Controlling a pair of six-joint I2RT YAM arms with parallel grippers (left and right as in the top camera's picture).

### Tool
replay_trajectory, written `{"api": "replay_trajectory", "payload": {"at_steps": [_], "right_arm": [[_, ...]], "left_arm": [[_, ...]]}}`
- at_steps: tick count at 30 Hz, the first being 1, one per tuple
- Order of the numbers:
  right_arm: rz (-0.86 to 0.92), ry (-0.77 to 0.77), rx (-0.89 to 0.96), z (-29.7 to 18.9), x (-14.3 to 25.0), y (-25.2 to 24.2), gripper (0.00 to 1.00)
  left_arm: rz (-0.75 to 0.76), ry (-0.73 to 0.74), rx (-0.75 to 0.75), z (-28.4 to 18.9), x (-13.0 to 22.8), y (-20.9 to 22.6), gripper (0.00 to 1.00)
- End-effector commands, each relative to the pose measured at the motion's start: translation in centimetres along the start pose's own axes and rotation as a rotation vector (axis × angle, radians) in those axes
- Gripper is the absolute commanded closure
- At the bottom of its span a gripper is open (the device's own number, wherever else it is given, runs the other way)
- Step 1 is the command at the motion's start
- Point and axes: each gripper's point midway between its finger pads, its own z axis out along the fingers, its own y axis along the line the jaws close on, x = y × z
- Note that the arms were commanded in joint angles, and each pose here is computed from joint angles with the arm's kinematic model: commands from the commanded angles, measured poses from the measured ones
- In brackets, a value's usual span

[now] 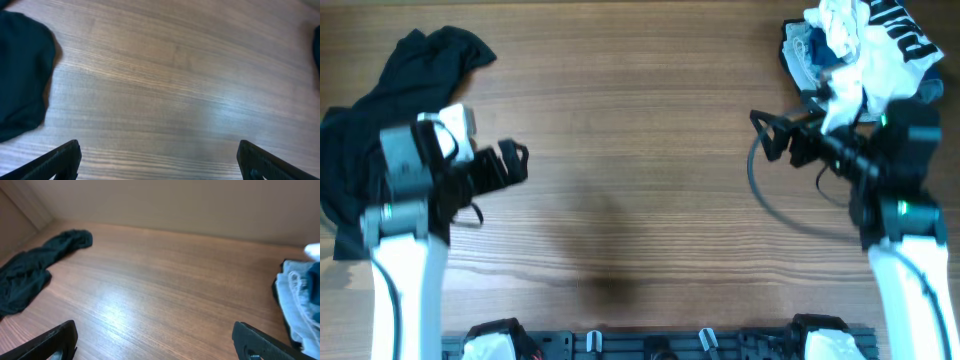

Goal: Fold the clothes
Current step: 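Reach the left gripper to the black t-shirt and grasp it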

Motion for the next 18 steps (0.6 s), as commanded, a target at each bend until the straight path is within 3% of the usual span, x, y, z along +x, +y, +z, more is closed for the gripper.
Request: {"api": "replay_trajectory", "payload": {"at_steps": [1, 5, 12, 18], "right_arm": [[0.043, 0.046, -0.052, 2.7, 0.4, -0.8, 0.00], [0.242, 0.115, -0.051, 5.1, 2.6, -2.2, 0.00], [0.343, 0.220, -0.048, 7.9, 6.3, -3.8, 0.00], [0.335, 0.219, -0.028, 8.2, 6.4, -4.3, 0.01]], "left_arm": [[0.031, 0.046, 0.003, 3.4, -2.1, 0.4, 0.00], [0.029, 0.024, -0.028, 7.1, -3.9, 2.1, 0.00], [-0.136, 0.035, -0.360, 11.1, -4.0, 12.9, 0.04], [-0.207, 0.081, -0.430, 13.3, -2.4, 17.4, 0.03]]}}
